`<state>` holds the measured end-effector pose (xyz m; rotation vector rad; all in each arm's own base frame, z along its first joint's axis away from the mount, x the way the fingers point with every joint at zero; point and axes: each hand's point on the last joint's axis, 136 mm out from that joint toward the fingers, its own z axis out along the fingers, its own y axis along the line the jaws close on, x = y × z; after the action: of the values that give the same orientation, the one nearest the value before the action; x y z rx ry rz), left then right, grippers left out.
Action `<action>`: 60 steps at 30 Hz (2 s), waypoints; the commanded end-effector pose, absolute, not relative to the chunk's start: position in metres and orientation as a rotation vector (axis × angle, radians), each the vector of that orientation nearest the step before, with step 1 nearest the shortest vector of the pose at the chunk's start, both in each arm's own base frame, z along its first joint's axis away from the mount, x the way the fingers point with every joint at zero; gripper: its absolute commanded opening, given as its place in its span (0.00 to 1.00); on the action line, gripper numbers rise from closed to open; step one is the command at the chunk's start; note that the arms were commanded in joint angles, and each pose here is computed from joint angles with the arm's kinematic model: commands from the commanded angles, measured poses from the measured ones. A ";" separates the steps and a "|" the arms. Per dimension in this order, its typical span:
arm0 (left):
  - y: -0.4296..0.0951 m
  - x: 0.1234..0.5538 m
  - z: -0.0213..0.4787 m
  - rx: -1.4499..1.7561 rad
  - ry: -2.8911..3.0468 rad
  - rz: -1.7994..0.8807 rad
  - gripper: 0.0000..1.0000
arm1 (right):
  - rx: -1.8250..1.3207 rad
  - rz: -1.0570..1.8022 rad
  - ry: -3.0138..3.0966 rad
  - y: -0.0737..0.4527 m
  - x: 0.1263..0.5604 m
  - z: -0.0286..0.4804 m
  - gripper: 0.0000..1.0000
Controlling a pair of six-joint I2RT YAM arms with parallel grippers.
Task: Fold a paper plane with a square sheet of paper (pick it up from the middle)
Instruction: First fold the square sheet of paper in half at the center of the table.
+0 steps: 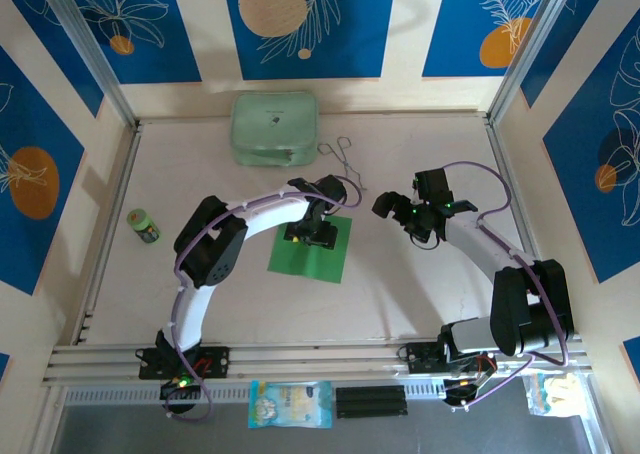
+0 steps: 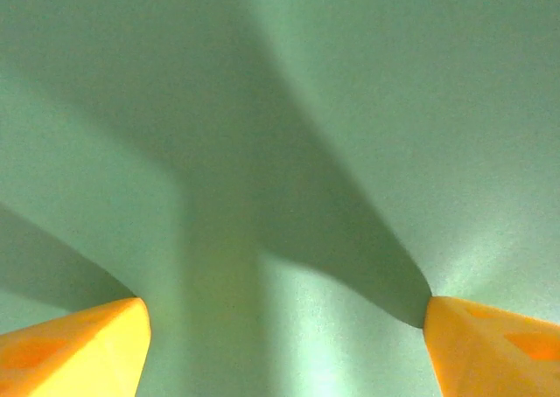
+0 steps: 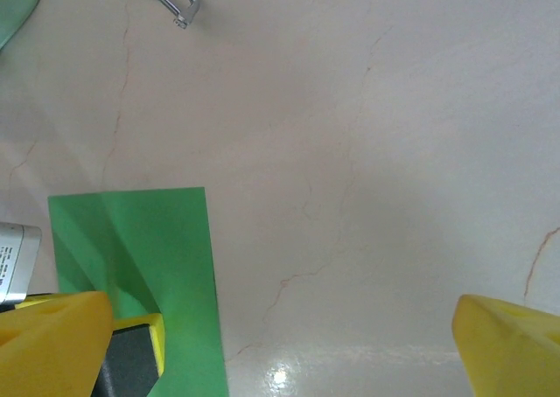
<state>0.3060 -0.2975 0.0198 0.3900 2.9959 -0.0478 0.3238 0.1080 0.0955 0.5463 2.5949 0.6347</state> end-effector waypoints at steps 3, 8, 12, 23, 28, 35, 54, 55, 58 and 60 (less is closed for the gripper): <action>-0.281 0.291 -0.010 0.370 3.065 0.082 0.80 | 0.543 0.644 2.608 0.109 0.325 0.098 1.00; -0.280 0.292 -0.006 0.362 3.056 0.082 0.79 | 0.552 0.645 2.610 0.109 0.324 0.097 1.00; -0.283 0.296 0.005 0.338 3.026 0.049 0.72 | 0.556 0.643 2.610 0.108 0.323 0.098 1.00; -0.308 0.306 0.057 0.244 2.851 -0.478 0.38 | 0.538 0.735 2.568 0.117 0.327 0.108 1.00; -0.332 0.307 0.102 0.245 2.654 -0.932 0.27 | 0.539 0.820 2.543 0.124 0.327 0.114 1.00; -0.336 0.312 0.122 0.107 2.560 -1.208 0.27 | 0.463 1.021 2.498 0.146 0.326 0.126 0.97; -0.283 0.313 0.035 -0.088 2.759 -0.757 0.27 | 0.273 1.213 2.679 0.236 0.310 0.086 0.49; -0.281 0.312 0.033 -0.090 2.764 -0.750 0.26 | 0.266 1.209 2.696 0.239 0.310 0.083 0.44; -0.280 0.310 0.030 -0.086 2.771 -0.740 0.25 | 0.260 1.178 2.751 0.250 0.311 0.070 0.32; -0.279 0.311 0.029 -0.080 2.777 -0.729 0.25 | 0.246 1.167 2.779 0.258 0.311 0.064 0.26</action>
<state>0.3146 -0.2910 0.0452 -0.0732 2.7298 -0.8066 0.3114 0.2470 0.0662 0.2688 2.7446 1.1637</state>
